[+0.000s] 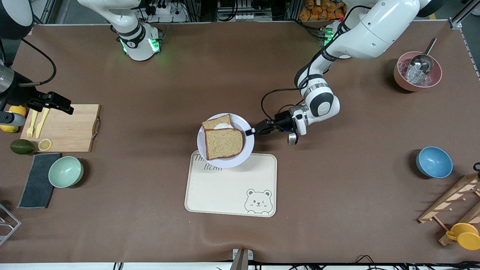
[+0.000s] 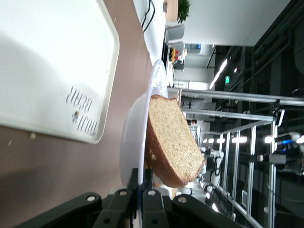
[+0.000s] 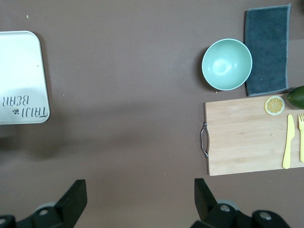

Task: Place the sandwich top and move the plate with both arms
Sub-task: 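Lift and carry the plate with the left gripper onto the bear tray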

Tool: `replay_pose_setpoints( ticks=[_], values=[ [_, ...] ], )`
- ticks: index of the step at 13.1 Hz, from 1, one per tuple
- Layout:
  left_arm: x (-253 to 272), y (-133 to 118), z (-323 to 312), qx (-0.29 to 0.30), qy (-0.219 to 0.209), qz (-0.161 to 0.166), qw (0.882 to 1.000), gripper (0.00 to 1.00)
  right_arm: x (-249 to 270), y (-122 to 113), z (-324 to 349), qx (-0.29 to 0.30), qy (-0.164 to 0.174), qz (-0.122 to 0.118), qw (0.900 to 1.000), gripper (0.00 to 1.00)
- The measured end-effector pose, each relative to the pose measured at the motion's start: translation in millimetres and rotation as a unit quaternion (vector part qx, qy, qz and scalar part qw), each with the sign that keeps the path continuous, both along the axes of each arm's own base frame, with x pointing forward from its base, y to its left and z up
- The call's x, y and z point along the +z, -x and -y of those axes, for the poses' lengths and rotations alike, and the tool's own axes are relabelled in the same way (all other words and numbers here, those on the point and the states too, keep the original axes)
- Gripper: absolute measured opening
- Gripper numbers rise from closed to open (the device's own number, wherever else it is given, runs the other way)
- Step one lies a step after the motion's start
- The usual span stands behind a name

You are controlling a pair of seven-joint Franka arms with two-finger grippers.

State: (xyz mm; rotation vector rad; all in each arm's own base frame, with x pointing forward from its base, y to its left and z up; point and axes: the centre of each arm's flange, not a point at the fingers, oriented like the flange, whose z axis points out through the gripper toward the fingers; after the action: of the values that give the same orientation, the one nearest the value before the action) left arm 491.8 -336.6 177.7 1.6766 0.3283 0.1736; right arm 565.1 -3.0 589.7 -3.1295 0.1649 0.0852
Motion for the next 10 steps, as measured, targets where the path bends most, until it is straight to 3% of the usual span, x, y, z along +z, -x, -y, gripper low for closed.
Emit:
replay_pose_setpoints(
  ticks=[5,10],
  values=[
    [-10.0,-47.1,-5.9,0.05,-0.008,-0.003,0.999,0.05,0.2,-0.3,-0.7,0.001,0.0,0.001,1.0,1.0],
    [-50.9,-76.2,-4.8,0.104,-0.008,-0.008,0.995,0.05,0.3,-0.4,-1.2,0.001,0.0,0.002,1.0,1.0]
  ],
)
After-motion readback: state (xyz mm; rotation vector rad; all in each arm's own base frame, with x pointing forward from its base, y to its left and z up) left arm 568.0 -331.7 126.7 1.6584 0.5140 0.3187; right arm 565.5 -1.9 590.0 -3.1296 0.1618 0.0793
